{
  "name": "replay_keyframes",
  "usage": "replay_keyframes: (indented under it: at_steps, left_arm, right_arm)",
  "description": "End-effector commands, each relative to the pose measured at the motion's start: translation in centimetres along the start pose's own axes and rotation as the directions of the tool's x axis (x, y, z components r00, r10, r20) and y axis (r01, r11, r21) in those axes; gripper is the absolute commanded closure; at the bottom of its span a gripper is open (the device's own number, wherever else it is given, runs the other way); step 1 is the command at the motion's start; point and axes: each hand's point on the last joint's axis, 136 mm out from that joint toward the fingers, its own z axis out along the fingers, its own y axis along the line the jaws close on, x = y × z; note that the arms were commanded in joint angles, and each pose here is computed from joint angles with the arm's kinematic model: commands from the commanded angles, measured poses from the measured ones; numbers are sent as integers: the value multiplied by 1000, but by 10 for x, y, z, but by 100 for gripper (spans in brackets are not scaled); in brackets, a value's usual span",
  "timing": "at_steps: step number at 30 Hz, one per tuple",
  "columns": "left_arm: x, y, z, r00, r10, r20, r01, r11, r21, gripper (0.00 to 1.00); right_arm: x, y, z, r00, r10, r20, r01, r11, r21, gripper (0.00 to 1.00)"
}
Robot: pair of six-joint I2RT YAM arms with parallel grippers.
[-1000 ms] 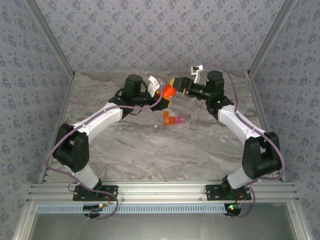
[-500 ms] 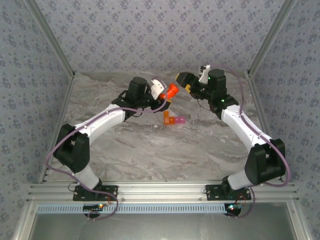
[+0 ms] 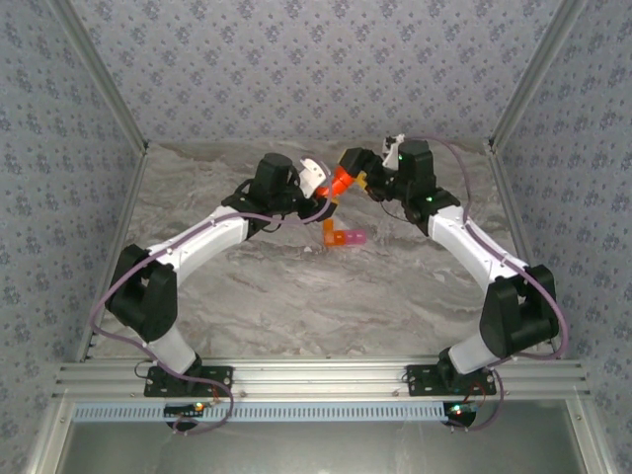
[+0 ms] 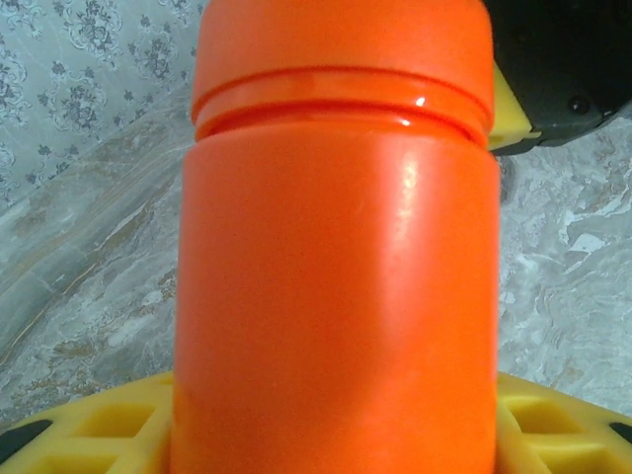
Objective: Sort the pills into containers
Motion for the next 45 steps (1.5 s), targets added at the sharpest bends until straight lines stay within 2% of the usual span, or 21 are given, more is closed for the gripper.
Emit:
replay_keyframes:
  at_steps: [1,4,12,13,17,21,25,28,30,39,45]
  left_arm:
    - [-21,-2,-6,998,33,49,-33,999,-4,100]
    - [-21,-3,-6,998,34,49,-34,999,0,100]
    - [-23,-3,-6,998,25,60,-25,1000,0,100]
    - [-23,-3,-5,998,21,64,-22,1000,3,100]
    - [-29,-4,-9,996,-20,88,16,999,46,100]
    - [-37,-9,-18,990,-75,119,60,990,130,100]
    - [-49,-22,-34,976,-151,156,105,957,270,100]
    - [-55,-33,-42,965,-215,147,144,910,389,100]
    - [-54,-33,-42,964,-226,139,153,902,404,100]
    - [-43,-34,-39,968,-229,98,168,891,422,100]
    - [-42,-34,-38,969,-232,84,174,885,431,100]
  right_arm:
    - [0,7,4,1000,1,1,-1,1000,-17,16]
    - [3,9,6,1000,-5,-6,5,1000,-22,20]
    - [6,15,5,1000,-24,-16,24,999,-46,45]
    - [14,1,7,999,-16,-35,15,1000,-24,48]
    - [7,6,2,998,-65,-15,64,995,-72,55]
    - [-6,22,-9,987,-159,23,160,968,-192,56]
    - [-15,46,-26,954,-290,75,299,900,-318,56]
    - [-19,56,-32,950,-304,78,309,866,-394,56]
    - [-21,61,-33,954,-294,65,292,852,-433,55]
    - [-16,64,-40,929,-370,34,347,832,-433,57]
    - [-14,55,-46,903,-429,31,414,846,-337,59]
